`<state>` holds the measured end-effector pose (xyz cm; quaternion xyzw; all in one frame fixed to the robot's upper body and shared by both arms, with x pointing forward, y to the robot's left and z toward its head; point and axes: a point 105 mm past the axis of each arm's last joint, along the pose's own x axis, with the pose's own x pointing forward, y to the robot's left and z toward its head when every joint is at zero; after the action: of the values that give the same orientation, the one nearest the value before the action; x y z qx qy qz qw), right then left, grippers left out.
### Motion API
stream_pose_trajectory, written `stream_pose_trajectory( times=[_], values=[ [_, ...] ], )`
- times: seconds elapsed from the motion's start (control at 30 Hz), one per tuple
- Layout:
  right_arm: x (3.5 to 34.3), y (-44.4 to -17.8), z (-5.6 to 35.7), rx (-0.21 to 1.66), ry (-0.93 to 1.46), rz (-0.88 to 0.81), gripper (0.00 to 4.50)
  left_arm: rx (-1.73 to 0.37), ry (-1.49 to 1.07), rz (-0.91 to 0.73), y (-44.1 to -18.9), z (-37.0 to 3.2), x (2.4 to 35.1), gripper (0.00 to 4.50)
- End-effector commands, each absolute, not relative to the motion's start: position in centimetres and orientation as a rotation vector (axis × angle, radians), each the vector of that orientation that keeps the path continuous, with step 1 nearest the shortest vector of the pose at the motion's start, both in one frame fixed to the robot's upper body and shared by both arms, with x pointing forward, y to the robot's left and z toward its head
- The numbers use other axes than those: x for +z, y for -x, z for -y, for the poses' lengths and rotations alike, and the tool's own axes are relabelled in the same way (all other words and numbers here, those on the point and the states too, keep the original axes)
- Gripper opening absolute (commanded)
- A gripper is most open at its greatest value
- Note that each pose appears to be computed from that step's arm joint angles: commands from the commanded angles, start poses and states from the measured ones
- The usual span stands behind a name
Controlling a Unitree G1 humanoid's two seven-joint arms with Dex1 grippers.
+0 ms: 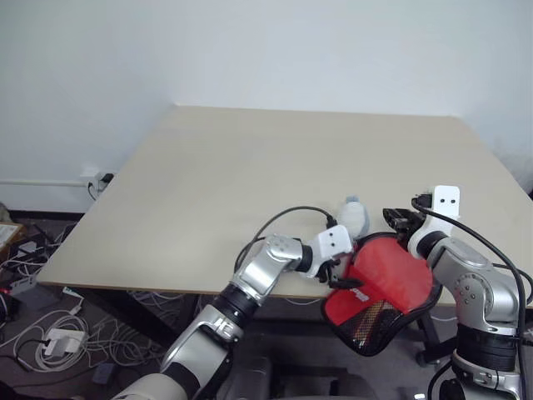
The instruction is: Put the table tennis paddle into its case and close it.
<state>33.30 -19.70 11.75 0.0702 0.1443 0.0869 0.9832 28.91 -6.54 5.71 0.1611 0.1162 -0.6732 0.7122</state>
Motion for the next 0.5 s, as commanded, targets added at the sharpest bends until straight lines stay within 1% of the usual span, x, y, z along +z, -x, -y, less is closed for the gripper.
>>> stream_pose_trajectory(
  times=[0.03,0.3,0.43,0.5],
  values=[
    [13.6,-34.0,19.9,0.196,-0.141,-0.252,1.44,-1.553,-0.413,-0.197,-28.1,8.5,6.1,3.76],
    [13.5,-34.5,19.3,0.233,-0.132,-0.281,1.44,-1.630,-0.479,-0.138,-26.4,10.8,5.7,3.76],
    [13.3,-34.5,18.9,0.238,-0.124,-0.288,1.44,-1.631,-0.457,-0.108,-26.5,11.3,6.7,3.76],
    [13.1,-34.5,19.0,0.232,-0.126,-0.290,1.44,-1.609,-0.443,-0.102,-27.2,11.7,7.5,3.76]
  ],
)
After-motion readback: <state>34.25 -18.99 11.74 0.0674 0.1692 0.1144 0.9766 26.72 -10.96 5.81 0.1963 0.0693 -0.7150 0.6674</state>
